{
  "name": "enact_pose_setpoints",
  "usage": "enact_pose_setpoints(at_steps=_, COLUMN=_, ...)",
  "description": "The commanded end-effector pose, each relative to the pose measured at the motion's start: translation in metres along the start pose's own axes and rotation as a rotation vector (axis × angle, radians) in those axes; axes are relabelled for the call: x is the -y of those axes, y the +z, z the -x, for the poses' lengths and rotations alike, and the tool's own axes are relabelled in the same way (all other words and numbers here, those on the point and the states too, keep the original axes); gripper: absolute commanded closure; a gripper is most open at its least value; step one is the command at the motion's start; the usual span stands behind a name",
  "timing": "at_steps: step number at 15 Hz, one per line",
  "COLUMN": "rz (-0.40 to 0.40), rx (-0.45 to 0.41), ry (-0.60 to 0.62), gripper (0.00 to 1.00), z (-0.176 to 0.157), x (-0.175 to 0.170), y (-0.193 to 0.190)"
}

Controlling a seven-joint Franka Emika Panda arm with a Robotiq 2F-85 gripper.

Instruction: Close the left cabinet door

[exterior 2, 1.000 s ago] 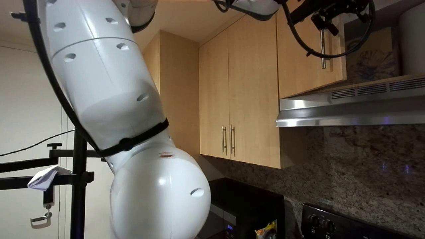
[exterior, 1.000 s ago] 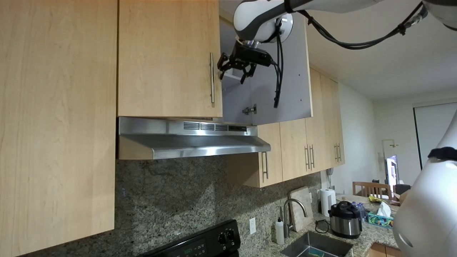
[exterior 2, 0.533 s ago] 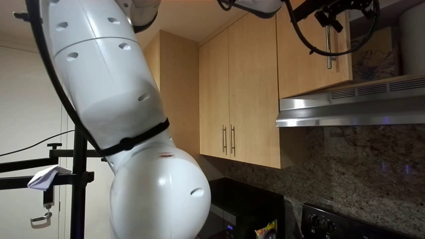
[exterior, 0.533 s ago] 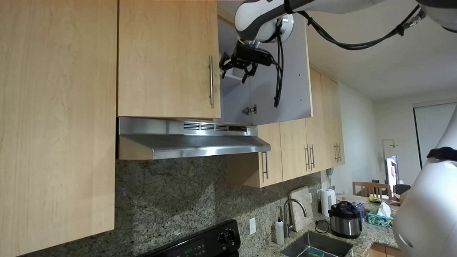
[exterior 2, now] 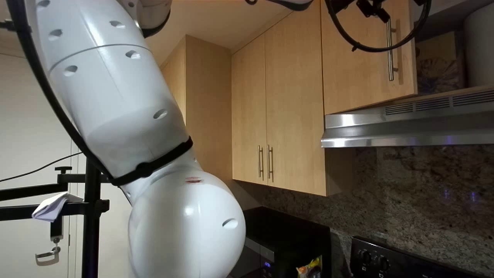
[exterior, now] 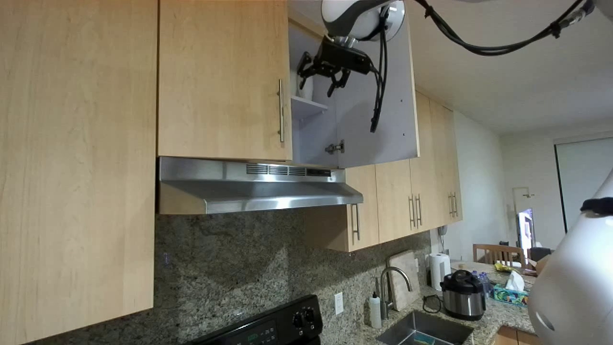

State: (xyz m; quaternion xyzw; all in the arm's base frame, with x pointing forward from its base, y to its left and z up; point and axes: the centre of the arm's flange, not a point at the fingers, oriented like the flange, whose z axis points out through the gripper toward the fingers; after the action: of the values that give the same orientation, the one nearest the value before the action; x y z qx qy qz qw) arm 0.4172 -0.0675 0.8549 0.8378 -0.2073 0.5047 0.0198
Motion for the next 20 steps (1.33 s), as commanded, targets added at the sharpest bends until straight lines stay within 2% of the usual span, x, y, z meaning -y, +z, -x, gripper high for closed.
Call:
enact_pose_setpoints(at_steps=1, rz=-0.027, rx=0.017, ry=0.006, gripper=0.0, z=0.006, x=-0.004, y=-0.018)
enact_pose_setpoints(at_steps=7, rz=-0.016, rx=0.247, ry=-0.054, gripper=0.0, z=0.035, x=-0.03, y=-0.015)
enact_pose_setpoints(at_steps=12, rz=0.052, rx=0.468, ry=-0.168, gripper=0.0, z=0.081, x=-0.055, y=-0.003)
enact_pose_setpoints(at_steps=17, rz=0.082, rx=0.68, ry=-0.255, gripper=0.0, z=0.129, x=-0.067, y=0.017)
enact_pose_setpoints(at_steps=20, rz=0.025, rx=0.806, ry=-0.333, gripper=0.0, z=0.152, x=-0.075, y=0.033)
